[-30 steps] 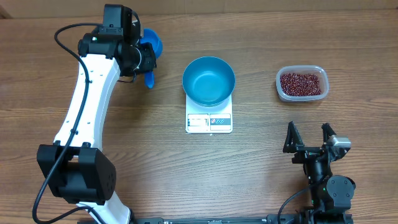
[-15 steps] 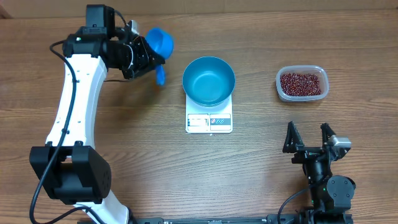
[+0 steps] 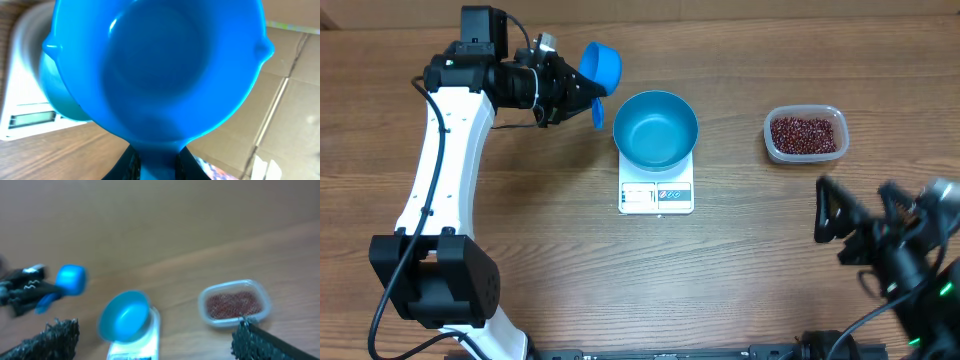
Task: Scoop item into bowl and weigh 150g on scale
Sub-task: 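Lift the blue scoop with the left gripper toward the bowl, then grasp the scoop handle with the right gripper above the bowl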
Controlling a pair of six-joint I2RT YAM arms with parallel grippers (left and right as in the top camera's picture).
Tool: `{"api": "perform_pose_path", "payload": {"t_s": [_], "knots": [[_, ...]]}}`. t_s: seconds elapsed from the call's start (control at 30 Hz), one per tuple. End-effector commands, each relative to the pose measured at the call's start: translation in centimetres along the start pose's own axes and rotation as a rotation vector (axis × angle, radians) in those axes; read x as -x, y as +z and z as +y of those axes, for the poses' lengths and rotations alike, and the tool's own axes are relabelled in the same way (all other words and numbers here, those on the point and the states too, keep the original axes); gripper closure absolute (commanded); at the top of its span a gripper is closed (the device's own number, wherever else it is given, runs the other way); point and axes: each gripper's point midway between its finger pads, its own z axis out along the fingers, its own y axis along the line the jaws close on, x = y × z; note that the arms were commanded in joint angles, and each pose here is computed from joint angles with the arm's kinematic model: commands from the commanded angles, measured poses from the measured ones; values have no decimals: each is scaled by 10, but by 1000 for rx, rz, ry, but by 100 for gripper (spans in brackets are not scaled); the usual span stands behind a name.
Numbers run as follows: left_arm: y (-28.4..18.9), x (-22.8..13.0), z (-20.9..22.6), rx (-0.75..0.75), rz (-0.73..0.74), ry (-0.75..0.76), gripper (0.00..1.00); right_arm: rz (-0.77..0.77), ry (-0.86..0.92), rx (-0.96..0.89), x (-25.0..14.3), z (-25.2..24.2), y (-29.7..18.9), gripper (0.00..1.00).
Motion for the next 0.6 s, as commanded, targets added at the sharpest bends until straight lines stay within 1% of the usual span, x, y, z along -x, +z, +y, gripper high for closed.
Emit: {"api": "perform_pose_path", "payload": {"t_s": [0.0, 0.07, 0.1, 0.17, 0.23, 0.3, 0.4, 0.5, 0.57], "knots": [[0, -23, -36, -77, 52, -24, 96, 99, 10, 249, 27, 54, 8, 0], [5, -25, -42, -85, 58, -37, 96, 145, 17, 382, 27, 75, 15, 11], [8, -26, -46, -91, 60, -38, 96, 177, 54, 397, 25, 76, 23, 17], [13, -29, -52, -101, 67, -45, 96, 232, 128, 374, 20, 71, 39, 19], [22, -36, -60, -107, 85, -62, 96, 295, 164, 366, 11, 70, 58, 21], [27, -40, -65, -113, 94, -53, 96, 329, 164, 353, 4, 70, 71, 21], [38, -48, -77, -127, 107, -37, 96, 427, 155, 325, -21, 78, 98, 25], [45, -48, -81, -118, 86, -38, 96, 460, 136, 306, -34, 88, 115, 25], [51, -50, -81, -100, 72, -57, 95, 467, 122, 261, -46, 98, 135, 24]]}}
